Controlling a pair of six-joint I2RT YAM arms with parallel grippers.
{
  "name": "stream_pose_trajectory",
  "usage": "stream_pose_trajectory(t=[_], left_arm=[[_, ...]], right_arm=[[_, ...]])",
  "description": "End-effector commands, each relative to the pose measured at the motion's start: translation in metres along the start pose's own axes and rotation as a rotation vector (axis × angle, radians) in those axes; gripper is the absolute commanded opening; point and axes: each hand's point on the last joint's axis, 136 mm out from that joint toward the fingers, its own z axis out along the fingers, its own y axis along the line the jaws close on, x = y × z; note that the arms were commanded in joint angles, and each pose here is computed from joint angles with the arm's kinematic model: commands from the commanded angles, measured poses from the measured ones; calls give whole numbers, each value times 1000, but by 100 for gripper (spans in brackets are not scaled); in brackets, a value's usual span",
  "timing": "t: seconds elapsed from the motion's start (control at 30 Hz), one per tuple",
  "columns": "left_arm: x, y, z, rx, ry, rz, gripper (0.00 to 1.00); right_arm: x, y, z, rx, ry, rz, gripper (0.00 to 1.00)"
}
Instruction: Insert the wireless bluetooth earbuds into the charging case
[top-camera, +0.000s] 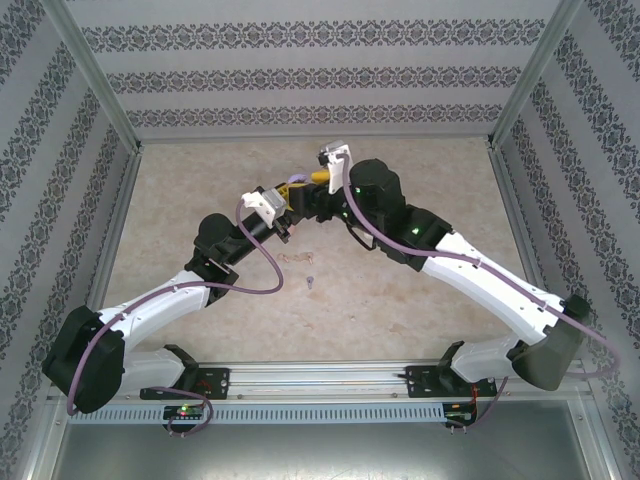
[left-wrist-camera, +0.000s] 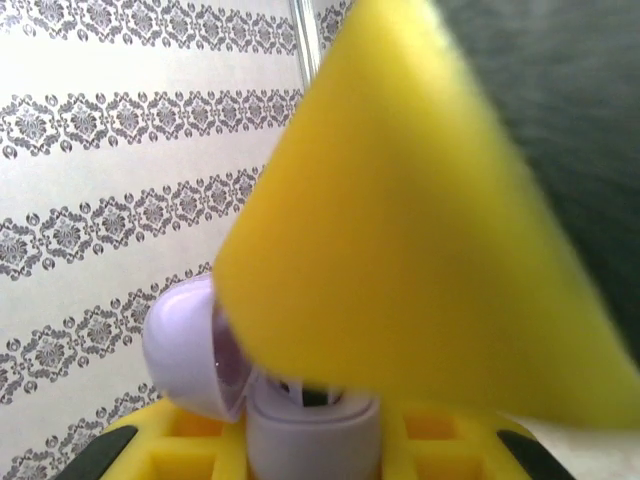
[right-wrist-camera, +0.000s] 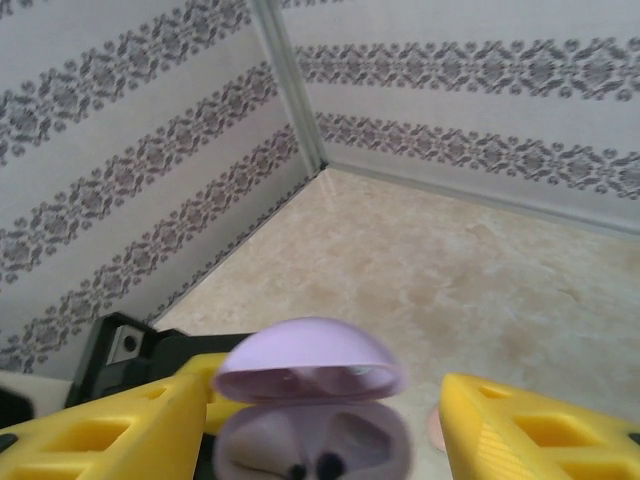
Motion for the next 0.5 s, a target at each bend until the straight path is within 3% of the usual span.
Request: stream_pose_trajectory(t=[0.0,0.3,0.47], left_arm=[[-24,-8,-1,26,-91,15,0],[-21,-6,-1,17,-83,11,0],[-17,1,-5,-33,-71,13,0]], right_arm=[[-26,-5,-23,31,-85,46,64],[-39,-9,-44,29,-132,84,65],[-9,-37,-47,126,-66,141,67]])
